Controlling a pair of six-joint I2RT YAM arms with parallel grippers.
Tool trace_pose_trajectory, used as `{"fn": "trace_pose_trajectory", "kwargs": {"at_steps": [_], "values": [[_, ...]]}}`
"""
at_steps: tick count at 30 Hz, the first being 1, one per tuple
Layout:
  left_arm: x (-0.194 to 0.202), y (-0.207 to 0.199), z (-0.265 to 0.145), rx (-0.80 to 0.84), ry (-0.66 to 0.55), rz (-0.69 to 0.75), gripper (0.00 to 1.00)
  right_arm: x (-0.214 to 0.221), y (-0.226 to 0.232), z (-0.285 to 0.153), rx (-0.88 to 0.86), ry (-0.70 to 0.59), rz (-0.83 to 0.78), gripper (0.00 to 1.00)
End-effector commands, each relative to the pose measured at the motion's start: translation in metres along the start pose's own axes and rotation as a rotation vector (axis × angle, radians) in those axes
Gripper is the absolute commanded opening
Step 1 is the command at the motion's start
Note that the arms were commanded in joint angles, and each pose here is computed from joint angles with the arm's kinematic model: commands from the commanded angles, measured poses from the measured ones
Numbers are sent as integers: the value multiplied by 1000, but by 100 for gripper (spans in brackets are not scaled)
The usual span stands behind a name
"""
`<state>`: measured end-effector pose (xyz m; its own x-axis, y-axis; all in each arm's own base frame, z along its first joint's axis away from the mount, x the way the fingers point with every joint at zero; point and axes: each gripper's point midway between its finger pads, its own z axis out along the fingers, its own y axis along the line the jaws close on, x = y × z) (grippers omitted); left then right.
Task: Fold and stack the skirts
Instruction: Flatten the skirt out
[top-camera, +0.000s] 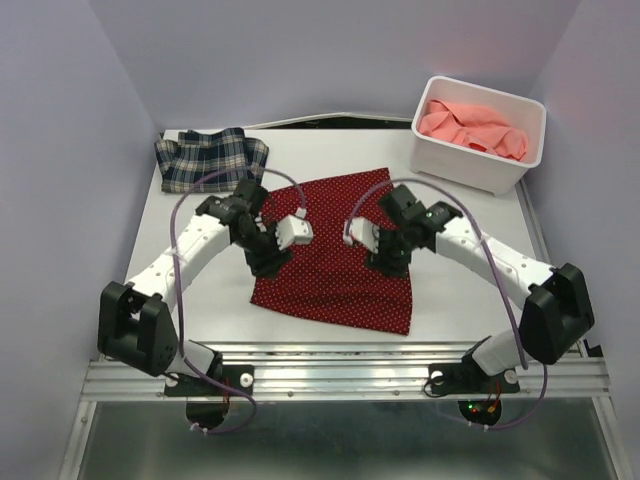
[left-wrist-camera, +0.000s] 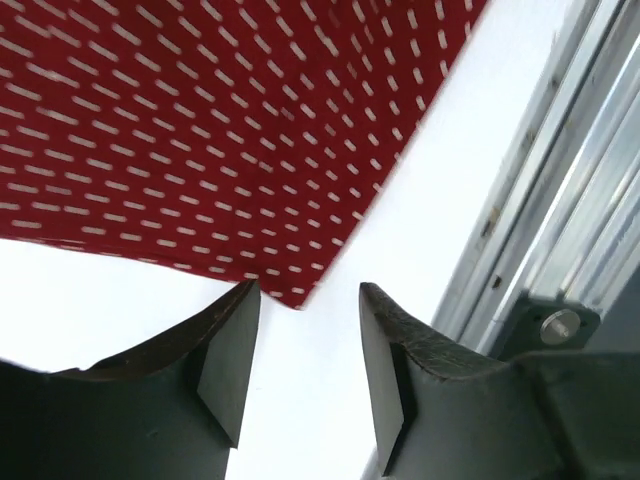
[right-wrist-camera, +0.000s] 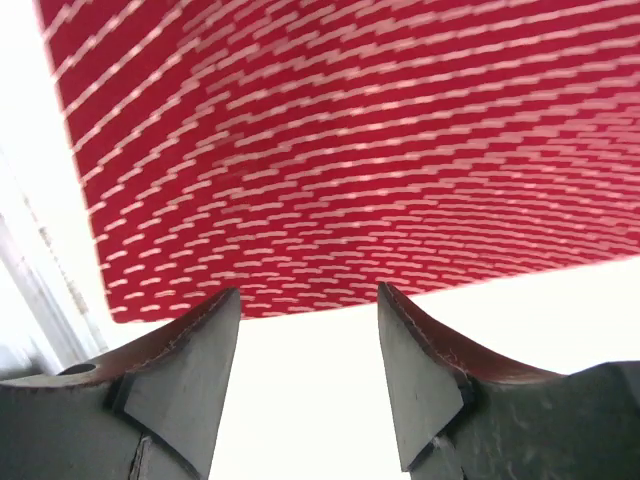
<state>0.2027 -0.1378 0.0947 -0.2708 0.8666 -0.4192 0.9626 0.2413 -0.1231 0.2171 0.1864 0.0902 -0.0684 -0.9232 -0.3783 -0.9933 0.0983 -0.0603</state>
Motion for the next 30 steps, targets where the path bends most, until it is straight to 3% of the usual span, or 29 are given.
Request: {"fn": "trace_pose_trajectory", "kwargs": {"at_steps": [1,6,10,15,21,30], "values": [[-68,57,-54,-154,-236,34,58,-71,-126,-73,324,-289,111,62],[-123,145,-105,-324,-431,-63,62,-73,-238,-94,461,-322,159,55],[-138,208,-98,-375,-479,-173,62,-81,-307,-95,539,-400,147,53],[-147,249,-92,-386,-544,-251,62,-69,-377,-64,583,-414,151,56],[-129,266,-62,-355,-519,-317,62,-41,-406,-9,564,-356,109,59],[-102,294,-46,-392,-479,-395,63,2,-392,68,474,-231,33,59]]}}
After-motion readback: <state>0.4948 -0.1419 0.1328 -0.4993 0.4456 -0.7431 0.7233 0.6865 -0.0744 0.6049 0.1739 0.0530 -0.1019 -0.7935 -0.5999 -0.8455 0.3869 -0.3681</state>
